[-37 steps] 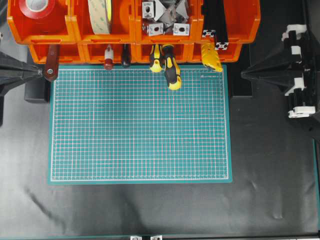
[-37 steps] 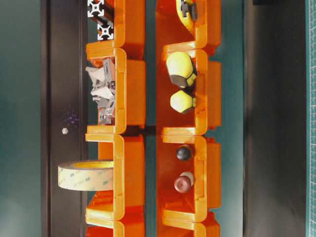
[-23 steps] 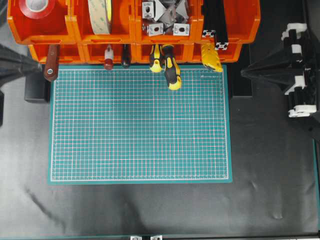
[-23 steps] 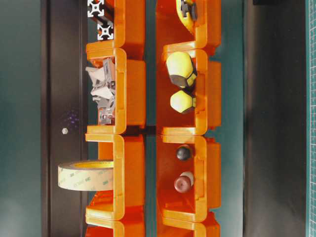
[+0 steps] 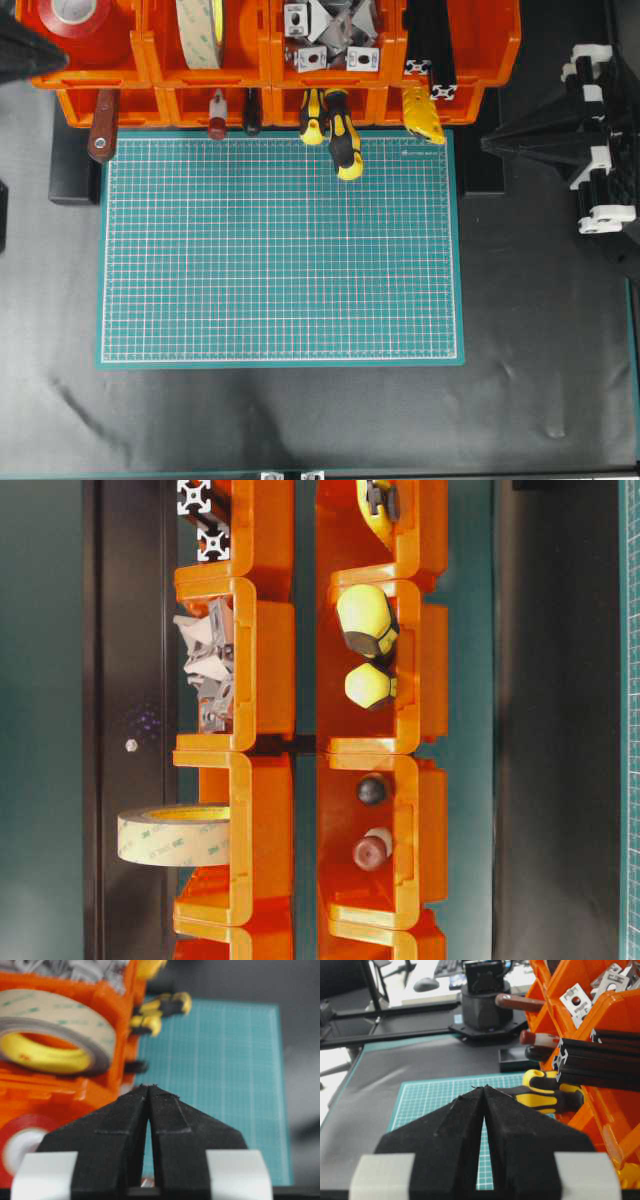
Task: Pick vinyl tape from container rack with left arm.
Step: 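Move the left gripper up to the red tape roll in the top-left bin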
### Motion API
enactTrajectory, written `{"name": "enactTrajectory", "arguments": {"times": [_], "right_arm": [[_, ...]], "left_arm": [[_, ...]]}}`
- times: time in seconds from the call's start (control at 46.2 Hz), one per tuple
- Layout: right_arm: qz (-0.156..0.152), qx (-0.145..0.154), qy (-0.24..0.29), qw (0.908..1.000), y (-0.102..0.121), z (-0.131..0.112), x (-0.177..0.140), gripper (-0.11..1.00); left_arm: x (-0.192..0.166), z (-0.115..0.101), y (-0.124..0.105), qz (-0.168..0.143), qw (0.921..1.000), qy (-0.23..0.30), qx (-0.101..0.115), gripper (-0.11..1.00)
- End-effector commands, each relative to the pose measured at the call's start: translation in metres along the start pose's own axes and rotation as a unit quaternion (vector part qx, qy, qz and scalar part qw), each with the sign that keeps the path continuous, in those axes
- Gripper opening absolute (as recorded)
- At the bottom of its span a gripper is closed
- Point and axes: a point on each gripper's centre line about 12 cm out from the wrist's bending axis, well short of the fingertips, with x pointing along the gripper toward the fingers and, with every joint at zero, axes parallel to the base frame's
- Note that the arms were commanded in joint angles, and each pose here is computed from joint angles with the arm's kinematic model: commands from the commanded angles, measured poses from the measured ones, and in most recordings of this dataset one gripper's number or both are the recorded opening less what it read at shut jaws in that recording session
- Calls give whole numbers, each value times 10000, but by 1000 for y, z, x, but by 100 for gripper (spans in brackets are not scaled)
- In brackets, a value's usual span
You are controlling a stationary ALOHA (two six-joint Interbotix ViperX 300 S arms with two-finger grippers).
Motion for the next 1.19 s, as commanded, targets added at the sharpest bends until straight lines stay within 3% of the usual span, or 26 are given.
{"name": "enactTrajectory", "arguments": {"times": [0.0, 0.087, 0.303, 0.411, 0.649, 0.714, 0.801, 0.974, 1.017, 1.169], "right_arm": [[5, 31, -154, 9999, 1, 13, 2, -1], [6, 31, -169, 9999, 1, 13, 2, -1], [15, 24, -260, 9997, 1, 17, -1, -1], [46, 22, -273, 9996, 2, 17, -2, -1], [125, 17, -289, 9995, 6, 18, -2, -1], [142, 17, -302, 9994, 6, 19, -3, -1], [164, 15, -293, 9994, 7, 19, -3, -1], [213, 21, -326, 9992, 9, 20, -3, -1], [230, 20, -355, 9991, 10, 21, -3, -1], [287, 18, -373, 9989, 12, 22, -4, -1]], "left_arm": [[-8, 16, 7, 103, 9980, 555, 290, 1], [-3, 18, 13, 159, 9938, 1005, 447, 1], [20, 15, 25, 218, 9761, 2105, 486, 1], [26, 16, 28, 219, 9705, 2318, 626, 1], [31, 16, 33, 197, 9675, 2379, 839, 5], [32, 13, 37, 236, 9666, 2426, 797, 11], [33, 11, 40, 275, 9659, 2465, 745, 28], [42, 8, 40, 263, 9640, 2544, 728, 77], [46, 6, 41, 254, 9624, 2604, 729, 85], [54, -3, 43, 254, 9582, 2763, 697, 81]]}}
